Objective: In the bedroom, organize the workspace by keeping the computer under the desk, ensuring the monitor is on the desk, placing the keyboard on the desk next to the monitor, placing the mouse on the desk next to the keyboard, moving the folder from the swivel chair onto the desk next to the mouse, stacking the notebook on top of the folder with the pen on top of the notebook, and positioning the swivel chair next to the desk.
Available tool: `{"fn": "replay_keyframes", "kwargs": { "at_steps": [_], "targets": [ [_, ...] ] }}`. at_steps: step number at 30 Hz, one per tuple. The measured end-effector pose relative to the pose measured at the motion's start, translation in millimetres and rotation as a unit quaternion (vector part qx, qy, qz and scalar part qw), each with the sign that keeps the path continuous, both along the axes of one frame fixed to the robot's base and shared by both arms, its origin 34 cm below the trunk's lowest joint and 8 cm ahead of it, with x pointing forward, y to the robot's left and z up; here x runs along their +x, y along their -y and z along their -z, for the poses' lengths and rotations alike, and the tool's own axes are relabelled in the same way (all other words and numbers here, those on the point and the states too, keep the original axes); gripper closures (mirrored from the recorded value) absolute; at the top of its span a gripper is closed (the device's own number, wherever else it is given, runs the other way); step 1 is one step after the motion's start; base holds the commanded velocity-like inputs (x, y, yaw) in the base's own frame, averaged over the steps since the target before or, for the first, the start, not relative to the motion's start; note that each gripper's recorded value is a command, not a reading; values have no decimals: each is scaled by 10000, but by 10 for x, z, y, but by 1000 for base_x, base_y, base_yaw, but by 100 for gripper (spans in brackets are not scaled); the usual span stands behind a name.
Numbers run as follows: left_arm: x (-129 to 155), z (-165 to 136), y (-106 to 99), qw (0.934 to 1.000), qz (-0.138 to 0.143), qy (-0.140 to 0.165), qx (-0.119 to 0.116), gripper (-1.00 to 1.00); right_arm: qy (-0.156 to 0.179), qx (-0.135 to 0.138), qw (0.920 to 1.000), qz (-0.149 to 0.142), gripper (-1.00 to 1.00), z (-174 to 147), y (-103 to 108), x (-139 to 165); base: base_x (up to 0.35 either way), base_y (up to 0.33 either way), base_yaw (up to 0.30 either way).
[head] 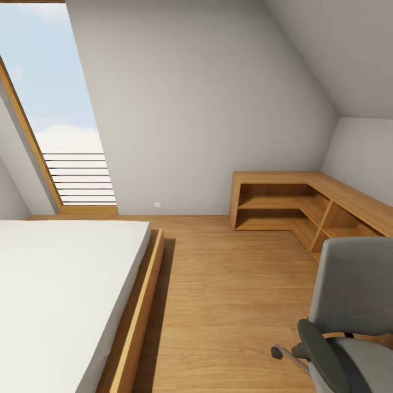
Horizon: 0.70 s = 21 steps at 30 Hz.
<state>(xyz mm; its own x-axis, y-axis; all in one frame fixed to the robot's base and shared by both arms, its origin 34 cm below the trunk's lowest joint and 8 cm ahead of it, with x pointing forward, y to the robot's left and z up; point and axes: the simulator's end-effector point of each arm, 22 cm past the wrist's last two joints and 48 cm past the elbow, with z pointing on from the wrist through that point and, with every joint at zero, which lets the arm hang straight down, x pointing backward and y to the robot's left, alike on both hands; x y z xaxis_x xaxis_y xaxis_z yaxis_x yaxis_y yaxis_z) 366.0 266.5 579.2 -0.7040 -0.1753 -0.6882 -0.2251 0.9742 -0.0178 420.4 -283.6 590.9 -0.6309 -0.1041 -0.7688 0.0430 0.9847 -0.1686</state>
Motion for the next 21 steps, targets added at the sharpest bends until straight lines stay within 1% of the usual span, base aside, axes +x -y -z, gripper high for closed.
{"fn": "replay_keyframes", "kwargs": {
  "at_steps": [21],
  "targets": [
    [0, 0, 0, 10000, 0, 0, 0, -100, 7, 10, 10000, 11, -100, -2, -6, 5, 0, 0, 0]
  ]
}}
